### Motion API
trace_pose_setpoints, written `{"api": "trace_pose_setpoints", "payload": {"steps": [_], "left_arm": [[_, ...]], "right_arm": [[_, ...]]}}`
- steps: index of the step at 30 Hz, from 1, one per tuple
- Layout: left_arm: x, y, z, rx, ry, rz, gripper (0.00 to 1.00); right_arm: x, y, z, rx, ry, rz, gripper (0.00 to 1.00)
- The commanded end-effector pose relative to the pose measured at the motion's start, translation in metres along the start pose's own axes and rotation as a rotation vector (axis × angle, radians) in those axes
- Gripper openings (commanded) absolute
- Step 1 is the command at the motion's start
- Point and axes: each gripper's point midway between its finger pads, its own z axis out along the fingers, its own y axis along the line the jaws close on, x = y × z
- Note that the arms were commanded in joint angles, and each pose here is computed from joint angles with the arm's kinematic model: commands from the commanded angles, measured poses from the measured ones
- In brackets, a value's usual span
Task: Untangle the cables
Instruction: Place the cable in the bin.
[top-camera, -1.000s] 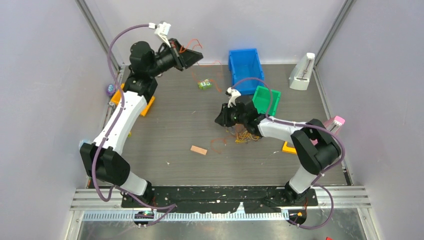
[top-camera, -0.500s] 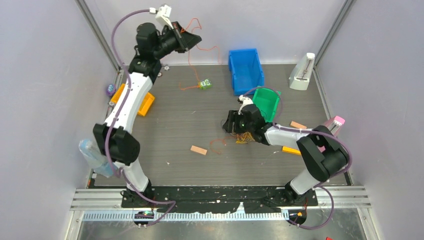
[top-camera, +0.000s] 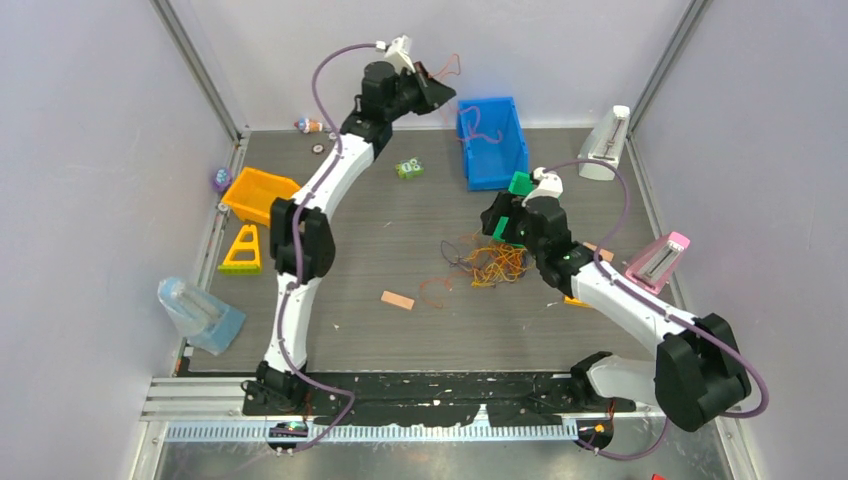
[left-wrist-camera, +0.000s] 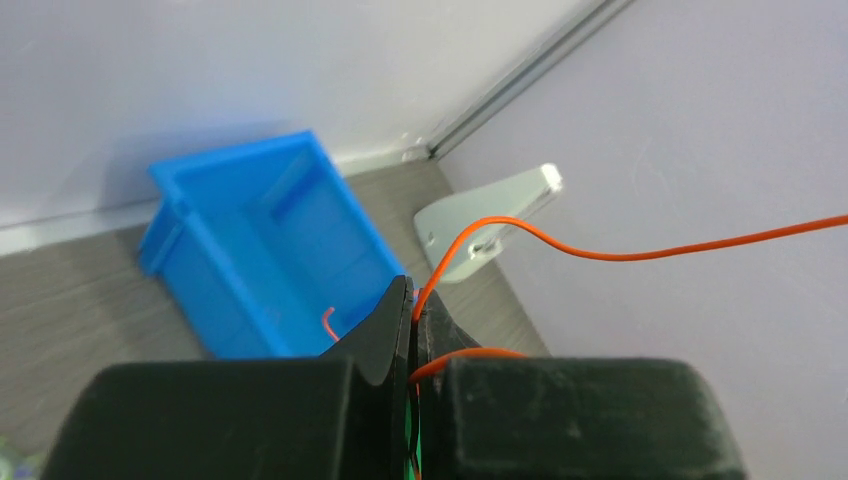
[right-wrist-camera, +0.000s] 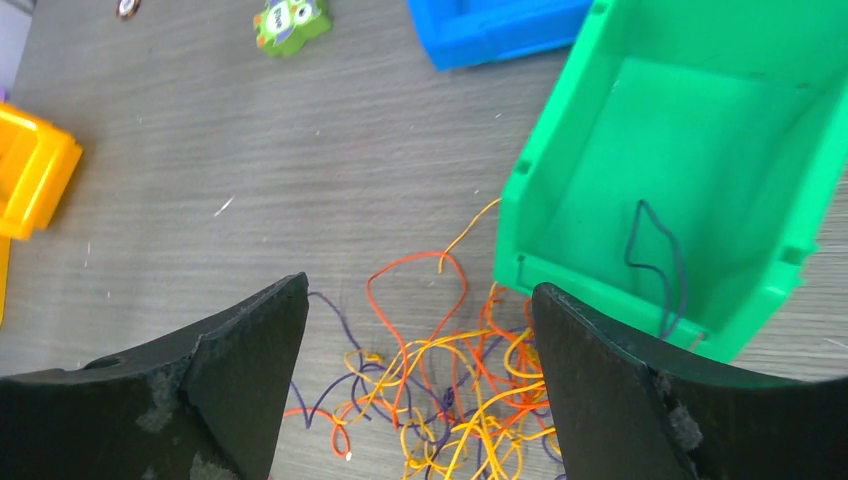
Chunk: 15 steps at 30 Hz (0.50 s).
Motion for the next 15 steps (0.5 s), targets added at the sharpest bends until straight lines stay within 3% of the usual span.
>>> {"api": "trace_pose_setpoints", "payload": {"steps": [1,9,13,15], "left_arm": [[-0.038,-0.036,0.03,0.16,-0.209,-0.047,0.0],[-0.022,-0.009,0.071,0.081,-0.36,-0.103,0.03],[-0.005,0.002,0.08,0.032,-0.334,-0.084,0.48],[-0.002,0.003,0.079,0.011,-0.312,-0.058,0.65]], "right_arm": [[-0.039,-0.01,-0.009,0.058,-0.101,0.049,0.87],[-0.053,-0.035,-0.01,0.103,-0.128,0.1,0.86],[-0.056,-0.042,-0.01,0.111,-0.133,0.113,0.86],[-0.057,-0.044,-0.009,0.115,-0.132,0.12,0.86]]}}
